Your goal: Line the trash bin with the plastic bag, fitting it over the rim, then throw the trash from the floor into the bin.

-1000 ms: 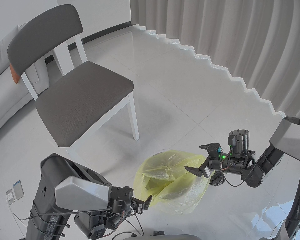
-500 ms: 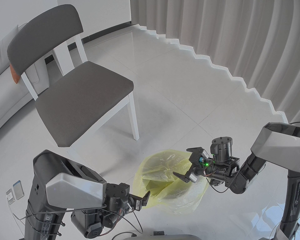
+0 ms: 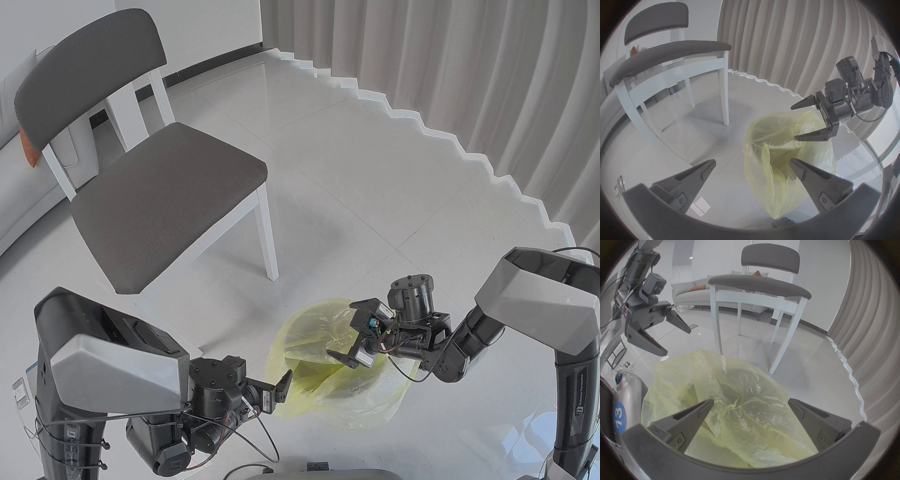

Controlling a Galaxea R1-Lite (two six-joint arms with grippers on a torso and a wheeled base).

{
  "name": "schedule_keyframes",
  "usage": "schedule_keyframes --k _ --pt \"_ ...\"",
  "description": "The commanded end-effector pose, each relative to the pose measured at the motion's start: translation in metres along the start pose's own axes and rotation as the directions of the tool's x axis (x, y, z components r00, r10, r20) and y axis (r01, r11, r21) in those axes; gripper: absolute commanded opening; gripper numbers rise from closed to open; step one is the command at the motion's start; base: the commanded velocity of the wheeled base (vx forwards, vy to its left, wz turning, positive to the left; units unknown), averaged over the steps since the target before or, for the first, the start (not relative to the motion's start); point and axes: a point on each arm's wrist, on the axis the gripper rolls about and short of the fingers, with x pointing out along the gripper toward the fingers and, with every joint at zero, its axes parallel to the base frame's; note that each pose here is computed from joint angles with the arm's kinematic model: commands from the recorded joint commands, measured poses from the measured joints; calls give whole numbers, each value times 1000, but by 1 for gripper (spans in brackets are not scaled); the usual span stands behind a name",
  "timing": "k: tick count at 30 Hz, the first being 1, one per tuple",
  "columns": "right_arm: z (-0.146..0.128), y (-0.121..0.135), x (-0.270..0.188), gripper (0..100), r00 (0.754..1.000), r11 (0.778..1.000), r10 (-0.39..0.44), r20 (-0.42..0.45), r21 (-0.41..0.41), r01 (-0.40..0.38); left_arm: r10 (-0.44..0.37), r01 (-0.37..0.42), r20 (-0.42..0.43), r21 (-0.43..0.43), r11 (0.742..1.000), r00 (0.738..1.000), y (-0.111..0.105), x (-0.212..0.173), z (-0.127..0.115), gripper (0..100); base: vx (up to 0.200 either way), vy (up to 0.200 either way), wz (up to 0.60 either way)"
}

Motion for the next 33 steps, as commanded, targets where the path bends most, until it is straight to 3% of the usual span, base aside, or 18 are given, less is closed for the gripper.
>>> schedule_keyframes --k 1,13,14,23,33 --pt "-1 0 12 100 1000 1000 -2 -17 1 2 -5 6 38 -15 1000 999 -1 -1 7 100 0 0 0" --pt "3 9 29 100 998 999 39 -53 -6 -39 -2 3 46 -30 1000 999 0 0 9 100 0 0 0" --pt "2 8 29 0 998 999 39 -58 -5 -39 -2 3 46 -30 1000 999 0 1 9 100 0 0 0" --pt "4 3 34 0 996 1000 -24 -84 -12 23 13 -11 48 -37 999 999 3 2 10 100 0 0 0" --pt "35 -16 28 0 995 995 -97 -12 -26 97 31 -28 55 -62 998 998 6 1 12 100 0 0 0"
